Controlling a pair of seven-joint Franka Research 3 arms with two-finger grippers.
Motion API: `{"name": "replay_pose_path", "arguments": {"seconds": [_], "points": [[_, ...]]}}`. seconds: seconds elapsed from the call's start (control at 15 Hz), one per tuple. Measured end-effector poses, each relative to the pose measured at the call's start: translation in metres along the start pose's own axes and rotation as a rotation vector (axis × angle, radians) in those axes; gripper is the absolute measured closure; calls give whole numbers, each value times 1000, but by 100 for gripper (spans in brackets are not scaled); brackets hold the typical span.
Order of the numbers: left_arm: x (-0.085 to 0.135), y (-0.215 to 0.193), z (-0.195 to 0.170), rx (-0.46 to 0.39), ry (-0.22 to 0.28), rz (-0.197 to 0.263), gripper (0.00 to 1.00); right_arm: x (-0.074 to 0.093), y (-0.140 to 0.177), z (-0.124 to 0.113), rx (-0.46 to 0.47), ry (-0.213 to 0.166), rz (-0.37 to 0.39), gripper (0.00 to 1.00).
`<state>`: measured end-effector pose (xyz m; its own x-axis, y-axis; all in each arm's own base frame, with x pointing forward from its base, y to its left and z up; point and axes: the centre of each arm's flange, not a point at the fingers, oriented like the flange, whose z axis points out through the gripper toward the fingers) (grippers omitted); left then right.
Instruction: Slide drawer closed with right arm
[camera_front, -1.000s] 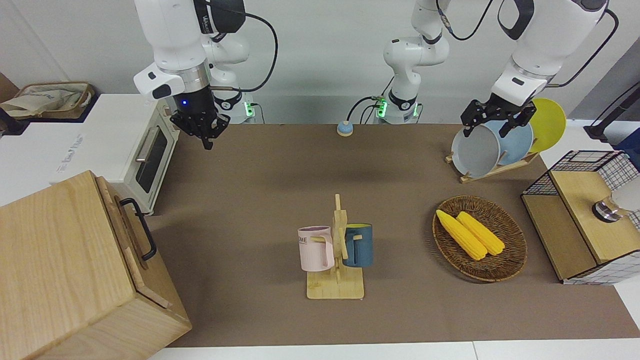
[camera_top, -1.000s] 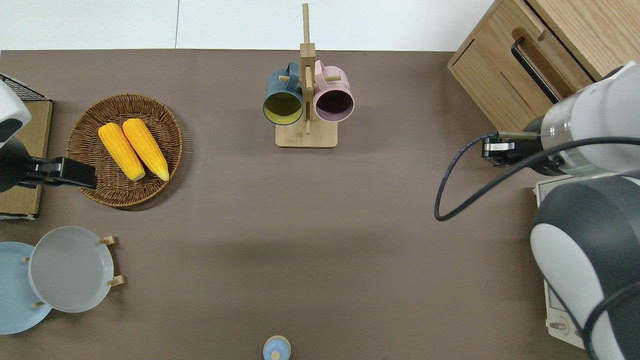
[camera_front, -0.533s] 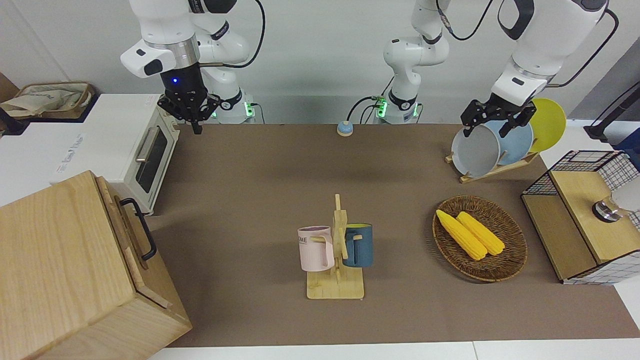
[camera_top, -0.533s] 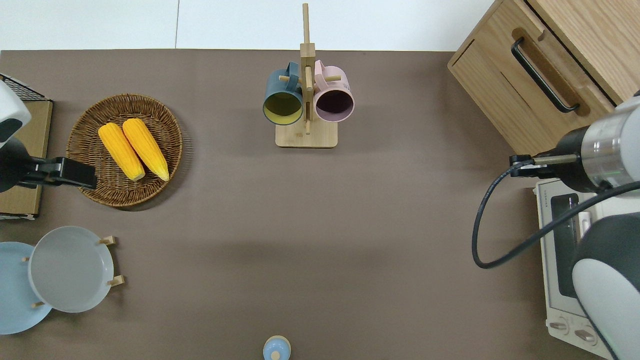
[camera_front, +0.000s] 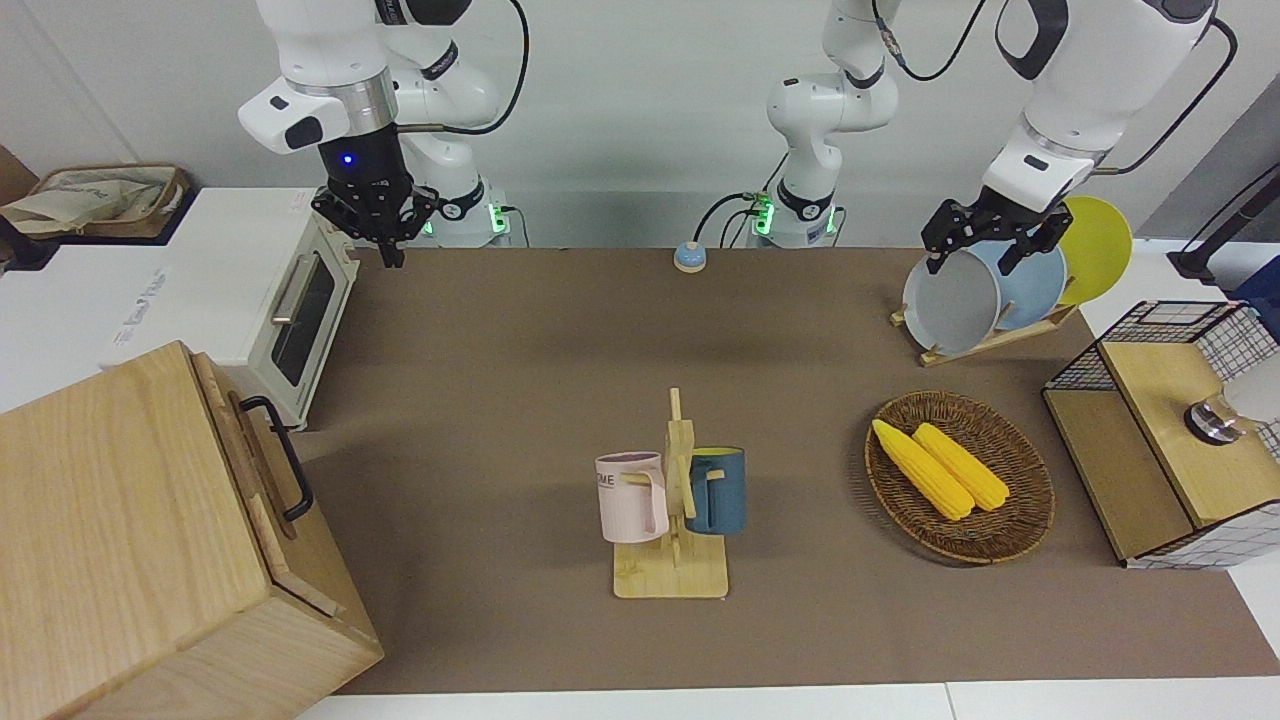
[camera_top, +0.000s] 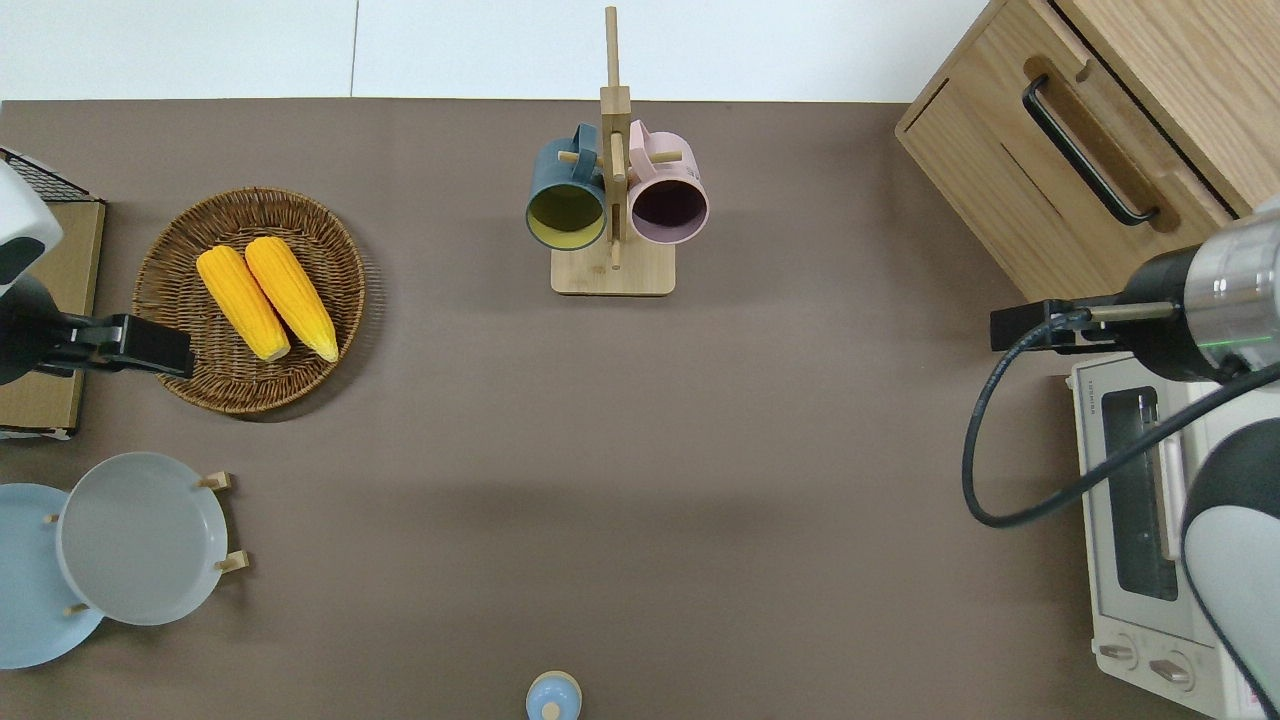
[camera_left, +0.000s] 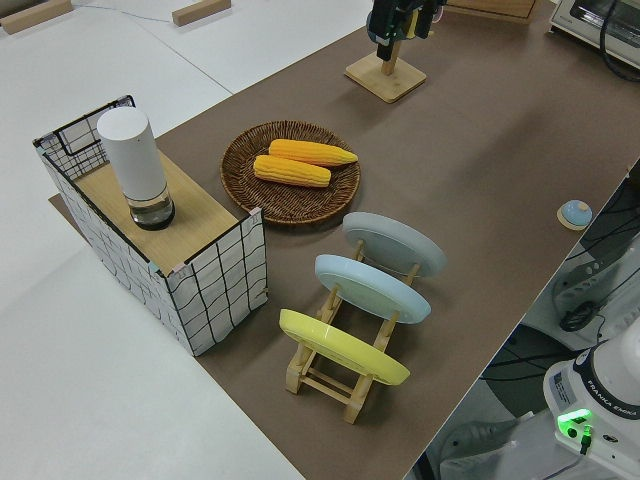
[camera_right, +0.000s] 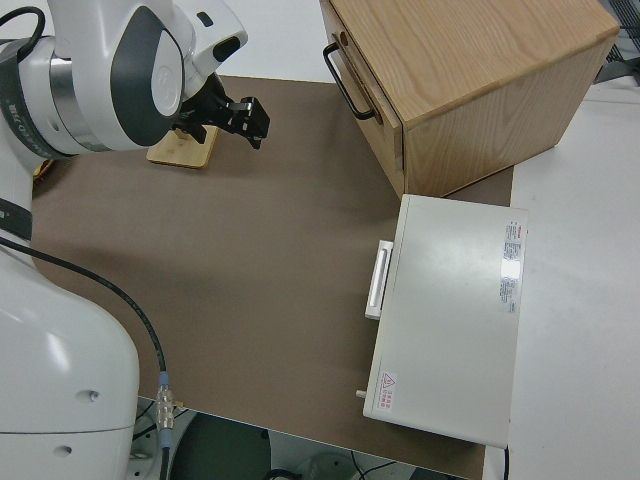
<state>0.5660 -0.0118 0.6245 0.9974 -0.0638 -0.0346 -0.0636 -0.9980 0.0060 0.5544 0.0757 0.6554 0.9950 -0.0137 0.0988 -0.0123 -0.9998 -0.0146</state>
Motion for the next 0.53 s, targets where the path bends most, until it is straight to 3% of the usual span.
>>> {"name": "replay_pose_path", "arguments": {"seconds": [0.2,0.53], "points": [[0,0,0,0,0,0,0,7,5,6,1,-7,-29,1],[0,0,0,0,0,0,0,26,3,39,5,-58,-103,1]]}}
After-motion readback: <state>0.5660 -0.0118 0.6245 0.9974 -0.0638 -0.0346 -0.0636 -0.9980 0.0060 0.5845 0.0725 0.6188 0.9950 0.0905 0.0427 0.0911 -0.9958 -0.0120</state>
